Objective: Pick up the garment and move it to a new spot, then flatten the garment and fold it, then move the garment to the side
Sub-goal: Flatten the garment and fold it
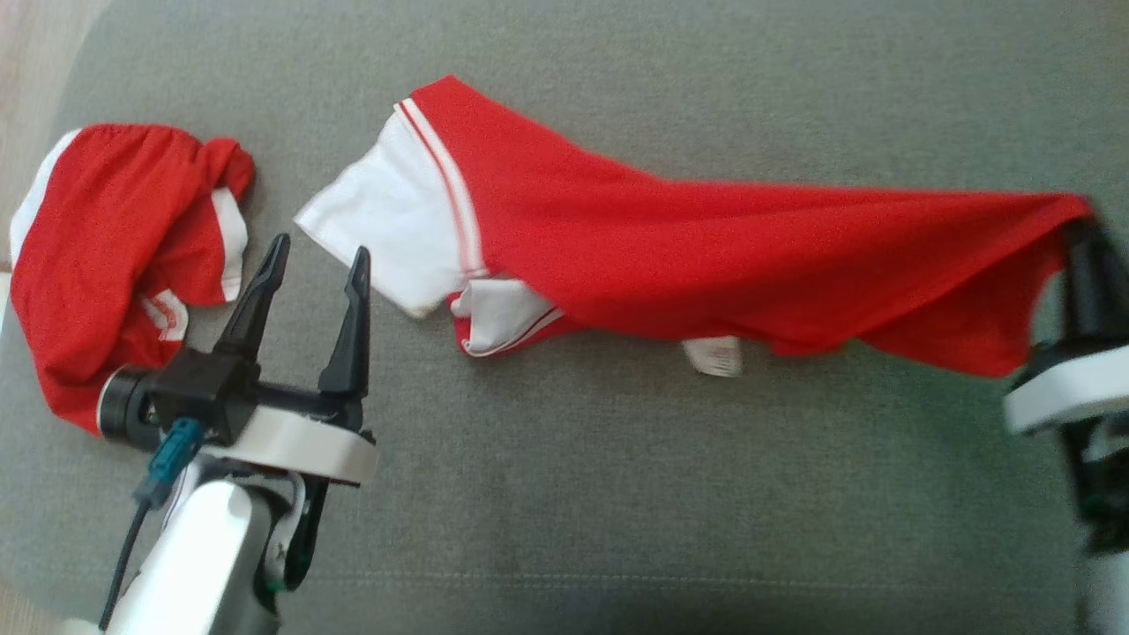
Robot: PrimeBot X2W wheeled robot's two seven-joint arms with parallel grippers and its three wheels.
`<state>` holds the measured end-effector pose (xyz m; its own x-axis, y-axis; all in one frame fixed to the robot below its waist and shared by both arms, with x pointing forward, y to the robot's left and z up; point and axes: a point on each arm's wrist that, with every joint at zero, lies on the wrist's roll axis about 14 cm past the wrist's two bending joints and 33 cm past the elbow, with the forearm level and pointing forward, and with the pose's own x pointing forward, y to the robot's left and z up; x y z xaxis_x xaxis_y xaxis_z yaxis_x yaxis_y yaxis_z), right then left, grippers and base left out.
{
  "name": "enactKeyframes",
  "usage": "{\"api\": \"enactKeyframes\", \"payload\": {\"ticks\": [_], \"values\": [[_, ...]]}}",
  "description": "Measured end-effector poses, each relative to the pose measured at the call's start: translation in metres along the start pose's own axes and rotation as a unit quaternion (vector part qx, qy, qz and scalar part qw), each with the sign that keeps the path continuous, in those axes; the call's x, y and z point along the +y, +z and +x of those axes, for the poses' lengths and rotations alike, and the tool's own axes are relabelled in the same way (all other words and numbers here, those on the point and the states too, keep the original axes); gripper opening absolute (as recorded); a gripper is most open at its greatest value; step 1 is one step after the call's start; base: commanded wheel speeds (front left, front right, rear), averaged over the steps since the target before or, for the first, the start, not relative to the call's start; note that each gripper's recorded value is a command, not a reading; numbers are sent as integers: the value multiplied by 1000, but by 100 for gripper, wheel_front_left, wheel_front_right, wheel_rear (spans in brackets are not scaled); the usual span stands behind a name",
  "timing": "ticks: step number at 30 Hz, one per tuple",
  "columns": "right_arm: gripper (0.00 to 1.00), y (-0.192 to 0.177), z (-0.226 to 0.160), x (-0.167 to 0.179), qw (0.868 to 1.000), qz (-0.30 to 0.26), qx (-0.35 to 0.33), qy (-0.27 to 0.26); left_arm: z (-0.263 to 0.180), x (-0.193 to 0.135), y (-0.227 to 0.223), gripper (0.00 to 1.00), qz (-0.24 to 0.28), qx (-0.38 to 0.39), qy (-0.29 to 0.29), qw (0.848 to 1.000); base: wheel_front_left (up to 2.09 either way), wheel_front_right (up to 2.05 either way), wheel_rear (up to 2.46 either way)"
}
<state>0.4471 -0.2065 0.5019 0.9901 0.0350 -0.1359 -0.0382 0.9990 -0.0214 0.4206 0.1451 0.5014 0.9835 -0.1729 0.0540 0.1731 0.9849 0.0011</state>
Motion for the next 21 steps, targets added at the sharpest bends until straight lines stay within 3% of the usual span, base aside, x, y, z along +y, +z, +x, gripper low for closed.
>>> {"api": "enactKeyframes", "payload": {"ticks": [8,18,19,20,21], "values": [[0,41,64,-28,999,-37,-37,-11,24,1,7,100,0,-23,-7,1000,0,0,0],[0,-31,143,-11,997,-46,61,27,45,5,-6,100,0,-21,-6,1000,0,0,0],[11,-37,147,-9,996,-46,66,30,45,6,-7,100,0,-18,-6,1000,0,0,0],[100,-43,150,-7,996,-45,71,33,45,6,-9,100,2,-16,-5,1000,0,0,0],[100,-48,151,-5,996,-44,74,34,45,7,-10,100,1,-15,-5,1000,0,0,0]]}}
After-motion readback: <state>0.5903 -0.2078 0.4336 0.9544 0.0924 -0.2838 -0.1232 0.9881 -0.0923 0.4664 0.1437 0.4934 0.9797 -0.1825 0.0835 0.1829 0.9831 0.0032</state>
